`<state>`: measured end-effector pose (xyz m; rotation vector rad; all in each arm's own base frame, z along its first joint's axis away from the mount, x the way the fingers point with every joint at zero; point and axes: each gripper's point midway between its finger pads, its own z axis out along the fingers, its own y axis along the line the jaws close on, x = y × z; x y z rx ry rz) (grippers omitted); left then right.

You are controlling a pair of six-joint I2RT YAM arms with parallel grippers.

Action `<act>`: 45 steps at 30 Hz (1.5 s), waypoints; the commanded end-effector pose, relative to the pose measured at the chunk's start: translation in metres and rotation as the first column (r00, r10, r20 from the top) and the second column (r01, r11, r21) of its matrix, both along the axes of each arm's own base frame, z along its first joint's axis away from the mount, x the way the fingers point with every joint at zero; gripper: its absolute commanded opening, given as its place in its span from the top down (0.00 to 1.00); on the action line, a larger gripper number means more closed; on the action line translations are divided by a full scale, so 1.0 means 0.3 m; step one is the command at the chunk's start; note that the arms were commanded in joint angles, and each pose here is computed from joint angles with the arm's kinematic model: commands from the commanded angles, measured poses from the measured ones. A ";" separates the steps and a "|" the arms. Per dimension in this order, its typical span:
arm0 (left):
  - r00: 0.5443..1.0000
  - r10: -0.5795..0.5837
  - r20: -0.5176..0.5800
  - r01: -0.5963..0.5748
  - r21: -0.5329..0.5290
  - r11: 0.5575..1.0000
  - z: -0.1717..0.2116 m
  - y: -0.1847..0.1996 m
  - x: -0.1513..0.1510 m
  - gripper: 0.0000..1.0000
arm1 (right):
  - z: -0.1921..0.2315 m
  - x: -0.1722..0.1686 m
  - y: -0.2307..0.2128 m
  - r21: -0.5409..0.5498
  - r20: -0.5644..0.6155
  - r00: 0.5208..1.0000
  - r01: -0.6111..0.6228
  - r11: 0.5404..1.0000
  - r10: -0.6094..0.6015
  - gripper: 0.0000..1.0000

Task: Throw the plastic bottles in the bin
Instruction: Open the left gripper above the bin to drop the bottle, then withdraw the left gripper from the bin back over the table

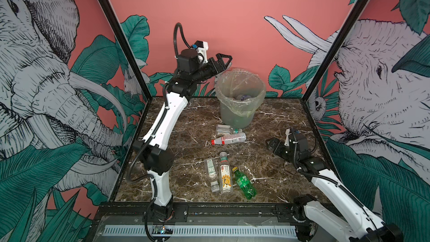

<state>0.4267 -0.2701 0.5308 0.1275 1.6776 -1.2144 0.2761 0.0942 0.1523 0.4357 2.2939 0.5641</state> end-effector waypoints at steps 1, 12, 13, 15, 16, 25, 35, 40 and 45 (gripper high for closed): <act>0.992 0.028 0.124 -0.031 0.025 0.999 0.082 0.078 -0.134 0.00 | 0.033 0.007 0.020 0.003 0.019 0.999 -0.036 0.999 0.036 0.01; 0.994 0.105 0.021 -0.107 0.167 0.980 -0.245 0.197 -0.224 0.00 | 0.016 -0.026 0.040 -0.007 -0.011 0.996 -0.090 0.996 0.090 0.01; 0.994 0.109 0.017 -0.110 0.179 0.978 -0.265 0.206 -0.236 0.01 | 0.017 -0.030 0.041 -0.013 -0.011 0.995 -0.097 0.995 0.097 0.01; 0.994 0.112 0.000 -0.109 0.205 0.973 -0.311 0.215 -0.256 0.00 | 0.014 -0.037 0.037 -0.032 -0.016 0.995 -0.099 0.995 0.099 0.01; 0.993 0.118 -0.007 -0.114 0.219 0.969 -0.335 0.224 -0.264 0.00 | 0.011 -0.041 0.037 -0.040 -0.019 0.995 -0.102 0.994 0.101 0.01; 0.988 0.149 -0.033 -0.131 0.316 0.940 -0.489 0.279 -0.335 0.00 | -0.001 -0.077 0.103 -0.094 -0.024 0.983 -0.186 0.978 0.184 0.01; 0.986 0.146 -0.082 -0.100 0.406 0.908 -0.646 0.311 -0.399 0.01 | -0.005 -0.115 0.171 -0.138 -0.024 0.958 -0.287 0.948 0.287 0.01; 0.983 0.159 -0.096 -0.104 0.426 0.899 -0.690 0.327 -0.417 0.01 | -0.015 -0.136 0.197 -0.145 -0.035 0.939 -0.343 0.928 0.341 0.01; 0.977 0.144 -0.157 -0.063 0.434 0.899 -0.747 0.324 -0.443 0.01 | -0.035 -0.158 0.213 -0.145 -0.055 0.928 -0.372 0.917 0.368 0.01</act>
